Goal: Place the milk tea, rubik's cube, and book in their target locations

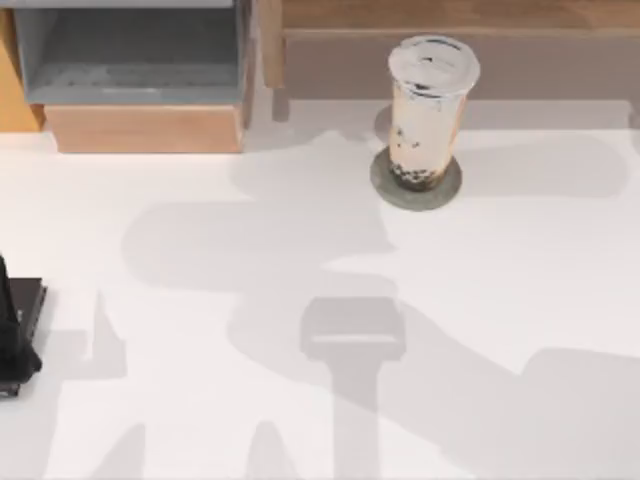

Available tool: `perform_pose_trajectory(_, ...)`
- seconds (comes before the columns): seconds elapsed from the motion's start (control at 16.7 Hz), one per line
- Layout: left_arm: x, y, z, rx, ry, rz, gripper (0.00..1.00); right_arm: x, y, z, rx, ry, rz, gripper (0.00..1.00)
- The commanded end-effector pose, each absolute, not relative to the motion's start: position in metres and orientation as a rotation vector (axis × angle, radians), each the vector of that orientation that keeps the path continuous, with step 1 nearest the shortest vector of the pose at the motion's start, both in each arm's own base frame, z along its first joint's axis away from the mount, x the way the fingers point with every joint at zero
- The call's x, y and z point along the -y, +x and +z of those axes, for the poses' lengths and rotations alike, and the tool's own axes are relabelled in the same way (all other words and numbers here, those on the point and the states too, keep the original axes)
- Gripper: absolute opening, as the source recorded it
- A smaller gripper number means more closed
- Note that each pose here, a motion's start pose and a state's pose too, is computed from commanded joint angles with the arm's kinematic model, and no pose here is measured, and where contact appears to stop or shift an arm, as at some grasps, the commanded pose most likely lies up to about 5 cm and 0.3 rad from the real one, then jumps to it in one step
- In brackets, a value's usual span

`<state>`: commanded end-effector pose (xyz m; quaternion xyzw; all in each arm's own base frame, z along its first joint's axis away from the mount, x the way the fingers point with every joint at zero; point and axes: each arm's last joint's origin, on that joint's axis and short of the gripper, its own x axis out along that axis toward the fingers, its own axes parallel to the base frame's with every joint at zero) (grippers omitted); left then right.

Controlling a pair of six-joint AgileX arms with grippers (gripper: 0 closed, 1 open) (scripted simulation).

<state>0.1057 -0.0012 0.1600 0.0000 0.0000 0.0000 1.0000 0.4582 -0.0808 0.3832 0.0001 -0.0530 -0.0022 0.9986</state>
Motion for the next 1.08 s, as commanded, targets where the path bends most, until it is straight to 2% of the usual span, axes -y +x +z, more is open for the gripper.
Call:
perform_pose_trajectory(0.36,0.0012,0.1057,0.1600,0.000,0.000,0.000,1.00,0.0808,0.4582,0.3832,0.106,0.000,-0.004,0.98)
perform_pose_trajectory(1.08,0.0012,0.1057,0.1600,0.000,0.000,0.000,1.00,0.0806,0.4528,0.3820,0.101,0.000,-0.004,1.00)
